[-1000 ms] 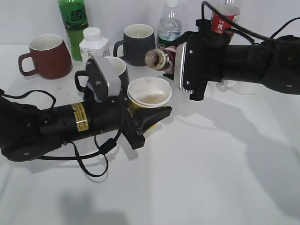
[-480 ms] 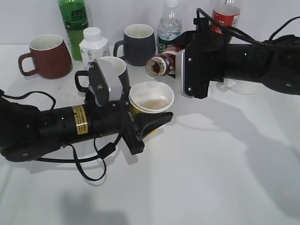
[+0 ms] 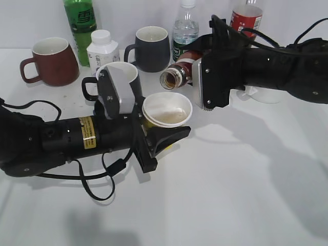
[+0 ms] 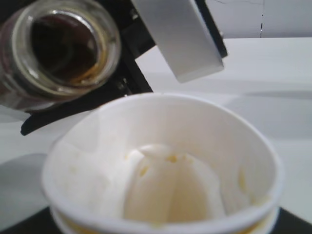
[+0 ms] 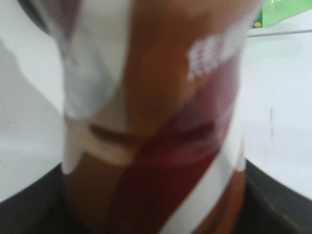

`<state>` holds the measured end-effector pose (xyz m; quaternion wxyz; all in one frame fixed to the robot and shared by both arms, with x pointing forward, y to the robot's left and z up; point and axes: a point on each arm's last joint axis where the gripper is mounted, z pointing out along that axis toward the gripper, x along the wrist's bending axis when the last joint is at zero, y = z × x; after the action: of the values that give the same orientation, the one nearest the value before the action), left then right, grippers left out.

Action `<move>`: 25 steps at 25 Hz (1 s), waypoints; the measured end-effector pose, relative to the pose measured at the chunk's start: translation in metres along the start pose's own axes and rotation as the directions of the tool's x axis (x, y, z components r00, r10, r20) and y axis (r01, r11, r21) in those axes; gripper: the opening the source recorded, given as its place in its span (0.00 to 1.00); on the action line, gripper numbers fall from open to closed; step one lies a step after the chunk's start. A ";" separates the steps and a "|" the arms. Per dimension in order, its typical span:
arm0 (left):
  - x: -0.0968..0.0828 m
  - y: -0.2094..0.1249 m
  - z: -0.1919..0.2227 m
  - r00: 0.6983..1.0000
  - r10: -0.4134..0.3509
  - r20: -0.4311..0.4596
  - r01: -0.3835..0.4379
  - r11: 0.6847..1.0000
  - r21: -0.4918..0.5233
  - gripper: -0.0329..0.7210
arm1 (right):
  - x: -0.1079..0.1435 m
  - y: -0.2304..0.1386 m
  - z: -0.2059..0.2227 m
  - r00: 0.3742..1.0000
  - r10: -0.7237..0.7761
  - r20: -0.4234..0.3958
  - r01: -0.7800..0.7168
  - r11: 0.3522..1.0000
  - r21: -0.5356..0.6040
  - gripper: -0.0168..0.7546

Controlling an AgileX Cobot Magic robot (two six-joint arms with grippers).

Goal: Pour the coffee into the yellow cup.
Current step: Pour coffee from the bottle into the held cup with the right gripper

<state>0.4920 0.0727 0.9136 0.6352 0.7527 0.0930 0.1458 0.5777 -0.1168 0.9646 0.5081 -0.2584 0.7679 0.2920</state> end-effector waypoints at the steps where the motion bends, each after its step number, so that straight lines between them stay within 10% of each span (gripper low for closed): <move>1: 0.000 0.000 0.000 1.000 0.000 0.001 0.000 1.000 0.000 0.60 | 0.000 0.000 0.000 1.000 -0.003 0.000 0.003 1.000 0.000 0.67; 25: -0.006 -0.003 -0.005 1.000 -0.021 0.009 0.021 1.000 -0.014 0.60 | 0.000 0.000 0.000 0.990 -0.144 -0.002 0.144 0.990 0.002 0.67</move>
<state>0.4852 0.0761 0.9109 0.6426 0.7477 0.0968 0.1363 0.5778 -0.1170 0.9645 0.5276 -0.3125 0.7481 0.2536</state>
